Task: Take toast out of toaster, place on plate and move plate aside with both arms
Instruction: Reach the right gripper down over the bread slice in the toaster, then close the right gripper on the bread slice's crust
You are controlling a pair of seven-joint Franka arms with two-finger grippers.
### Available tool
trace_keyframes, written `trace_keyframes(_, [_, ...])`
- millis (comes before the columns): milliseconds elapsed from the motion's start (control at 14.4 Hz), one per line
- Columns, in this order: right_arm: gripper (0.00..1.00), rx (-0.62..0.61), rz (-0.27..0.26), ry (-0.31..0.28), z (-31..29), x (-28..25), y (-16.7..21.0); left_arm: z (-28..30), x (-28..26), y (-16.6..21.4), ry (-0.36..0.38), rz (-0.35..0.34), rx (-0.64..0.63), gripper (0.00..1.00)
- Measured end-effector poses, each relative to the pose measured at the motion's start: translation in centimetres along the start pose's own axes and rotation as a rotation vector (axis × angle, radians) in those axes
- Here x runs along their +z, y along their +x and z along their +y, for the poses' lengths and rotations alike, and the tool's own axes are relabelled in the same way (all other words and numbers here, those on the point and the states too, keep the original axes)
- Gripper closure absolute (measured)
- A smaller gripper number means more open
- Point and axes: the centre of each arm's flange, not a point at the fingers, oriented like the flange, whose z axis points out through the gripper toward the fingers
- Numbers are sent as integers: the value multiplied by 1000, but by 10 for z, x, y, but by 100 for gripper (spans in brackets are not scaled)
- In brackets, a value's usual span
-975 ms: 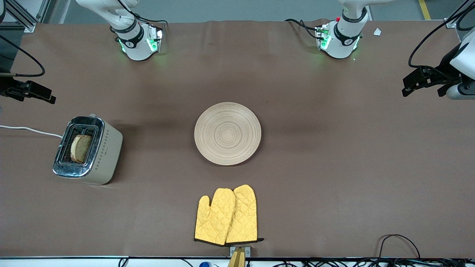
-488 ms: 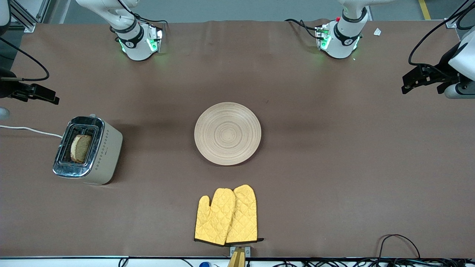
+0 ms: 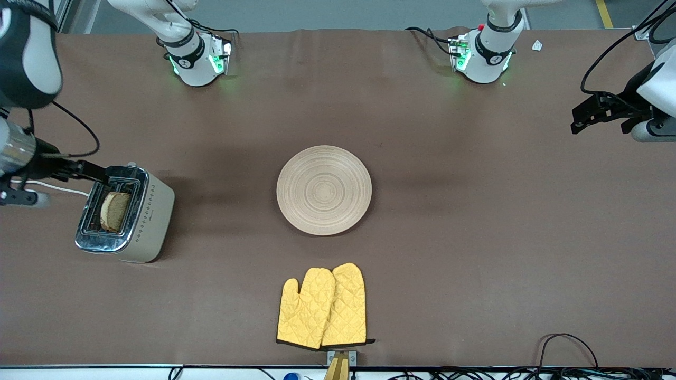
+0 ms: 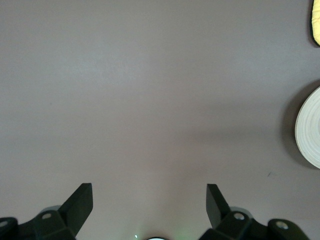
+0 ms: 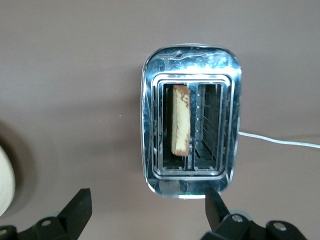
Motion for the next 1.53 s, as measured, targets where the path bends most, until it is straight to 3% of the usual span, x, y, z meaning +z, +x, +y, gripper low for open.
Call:
trace_keyframes(348, [0, -6, -61, -6, -1, 66, 21, 0, 1, 1, 0, -3, 0, 0])
trace_keyframes(905, [5, -30, -64, -5, 21, 103, 37, 0, 8, 5, -1, -16, 1, 0])
trace_keyframes(1184, [48, -51, -65, -4, 25, 108, 39, 0, 8, 5, -1, -16, 1, 0])
trace_keyframes(1254, [54, -57, -64, -4, 25, 108, 39, 0, 8, 5, -1, -16, 0, 0])
trace_keyframes(1532, [61, -84, -59, -2, 35, 107, 39, 1, 8, 5, -1, -16, 1, 0])
